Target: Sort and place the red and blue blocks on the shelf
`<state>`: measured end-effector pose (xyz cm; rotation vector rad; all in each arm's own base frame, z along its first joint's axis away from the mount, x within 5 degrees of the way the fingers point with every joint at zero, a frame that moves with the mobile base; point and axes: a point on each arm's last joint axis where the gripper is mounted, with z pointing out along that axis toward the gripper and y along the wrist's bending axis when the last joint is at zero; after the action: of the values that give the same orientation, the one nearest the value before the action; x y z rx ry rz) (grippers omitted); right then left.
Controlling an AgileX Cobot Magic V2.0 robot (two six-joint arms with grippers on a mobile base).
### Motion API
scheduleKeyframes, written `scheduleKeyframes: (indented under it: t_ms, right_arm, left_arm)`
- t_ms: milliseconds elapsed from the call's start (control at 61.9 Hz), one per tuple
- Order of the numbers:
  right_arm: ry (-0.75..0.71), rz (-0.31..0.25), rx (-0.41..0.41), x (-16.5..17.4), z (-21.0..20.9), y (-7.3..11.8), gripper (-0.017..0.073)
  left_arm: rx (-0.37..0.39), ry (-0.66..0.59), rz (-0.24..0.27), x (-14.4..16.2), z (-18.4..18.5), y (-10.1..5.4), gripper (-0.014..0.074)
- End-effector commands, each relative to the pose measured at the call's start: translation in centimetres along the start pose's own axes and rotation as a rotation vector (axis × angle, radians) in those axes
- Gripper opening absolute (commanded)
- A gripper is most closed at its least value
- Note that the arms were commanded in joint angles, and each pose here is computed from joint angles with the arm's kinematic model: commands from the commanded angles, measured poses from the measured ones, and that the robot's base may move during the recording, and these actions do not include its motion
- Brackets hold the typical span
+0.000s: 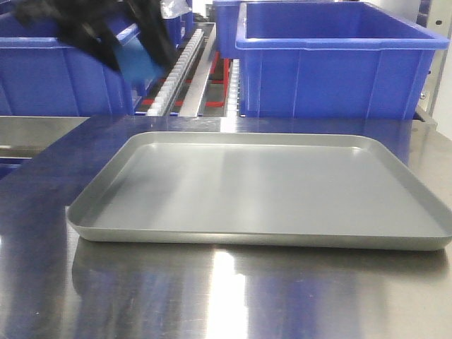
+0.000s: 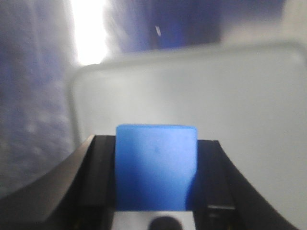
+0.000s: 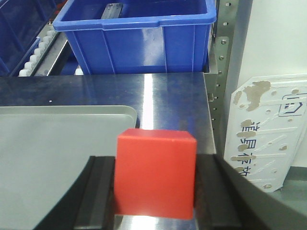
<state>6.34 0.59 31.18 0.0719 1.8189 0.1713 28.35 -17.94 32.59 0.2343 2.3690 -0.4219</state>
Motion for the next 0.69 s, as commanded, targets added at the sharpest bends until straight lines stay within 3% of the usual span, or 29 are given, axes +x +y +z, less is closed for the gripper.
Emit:
scheduleKeyframes:
  t_ms: [0, 291, 678]
  right_arm:
    - [-0.108, -0.008, -0.002, -1.6, -0.3, 0.1, 0.0049]
    - [-0.108, -0.008, -0.002, -1.6, -0.3, 0.1, 0.0049]
    - [-0.108, -0.008, -0.002, -1.6, -0.3, 0.1, 0.0049]
  left_arm:
    - [0.038, -0.171, -0.028, -2.1, -4.3, 0.4, 0.0124]
    - [-0.016, -0.262, -0.092, -0.3, -9.5, 3.9, 0.0124]
    - [-0.087, -0.299, -0.153, 6.6, -12.5, 7.6, 0.0124]
